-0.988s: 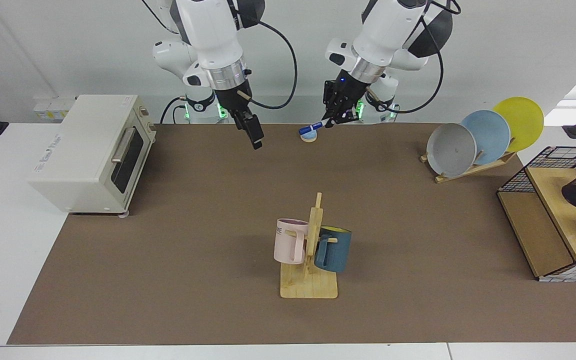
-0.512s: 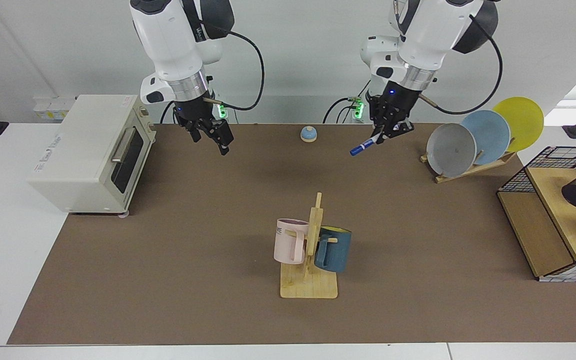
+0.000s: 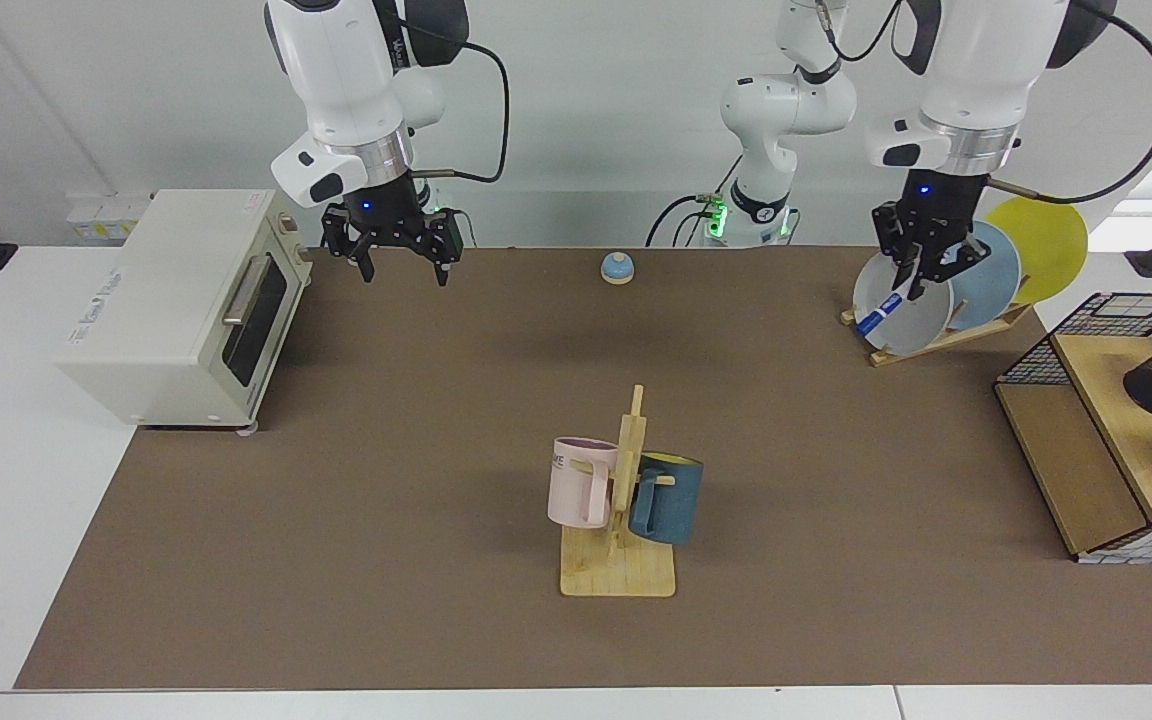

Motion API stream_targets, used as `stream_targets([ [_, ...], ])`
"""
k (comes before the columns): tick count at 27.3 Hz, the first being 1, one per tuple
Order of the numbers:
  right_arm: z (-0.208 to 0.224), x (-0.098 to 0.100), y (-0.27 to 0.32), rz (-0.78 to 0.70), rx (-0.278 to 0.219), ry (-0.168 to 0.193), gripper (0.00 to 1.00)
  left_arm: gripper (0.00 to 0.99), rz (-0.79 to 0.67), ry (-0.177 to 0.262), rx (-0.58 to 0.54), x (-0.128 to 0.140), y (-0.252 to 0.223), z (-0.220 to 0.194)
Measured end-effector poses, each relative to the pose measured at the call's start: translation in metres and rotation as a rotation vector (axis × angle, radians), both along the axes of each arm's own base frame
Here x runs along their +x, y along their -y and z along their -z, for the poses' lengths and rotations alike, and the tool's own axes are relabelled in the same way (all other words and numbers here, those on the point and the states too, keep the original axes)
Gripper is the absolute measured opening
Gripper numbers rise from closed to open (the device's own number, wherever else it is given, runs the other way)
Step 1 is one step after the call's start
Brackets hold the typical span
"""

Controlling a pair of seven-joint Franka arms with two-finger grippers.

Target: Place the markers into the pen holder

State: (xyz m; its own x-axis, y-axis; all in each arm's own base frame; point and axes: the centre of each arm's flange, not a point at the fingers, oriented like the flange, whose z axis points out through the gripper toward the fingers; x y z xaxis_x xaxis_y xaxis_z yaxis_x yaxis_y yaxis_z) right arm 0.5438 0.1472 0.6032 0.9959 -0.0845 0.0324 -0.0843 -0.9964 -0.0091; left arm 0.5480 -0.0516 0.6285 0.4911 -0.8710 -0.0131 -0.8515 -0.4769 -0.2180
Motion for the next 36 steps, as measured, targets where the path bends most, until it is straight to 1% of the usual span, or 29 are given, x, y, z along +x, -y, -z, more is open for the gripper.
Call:
stream_targets([
  [4,-0.001,-0.003,0.005,-0.045,-0.024,0.003,1.00,0.163,0.030,0.025,0.079,0.007,-0.031,-0.015],
  [7,0.001,-0.008,0.011,-0.075,-0.035,-0.004,1.00,0.163,0.071,0.033,0.156,0.014,-0.049,-0.024],
  [14,0.004,-0.013,0.027,-0.111,-0.062,-0.011,1.00,0.163,0.179,0.021,0.292,0.032,-0.082,-0.038],
  [20,0.005,-0.021,0.038,-0.125,-0.072,-0.022,1.00,0.163,0.221,0.005,0.444,0.037,-0.102,-0.049],
  [26,0.006,-0.027,0.047,-0.118,-0.075,-0.031,1.00,0.163,0.287,0.011,0.576,0.041,-0.120,-0.059],
  [33,0.007,-0.024,0.067,-0.078,-0.070,-0.037,1.00,0.163,0.365,0.001,0.672,0.040,-0.178,-0.068],
  [36,0.008,-0.024,0.072,-0.067,-0.066,-0.039,1.00,0.163,0.399,-0.013,0.732,0.040,-0.201,-0.071],
])
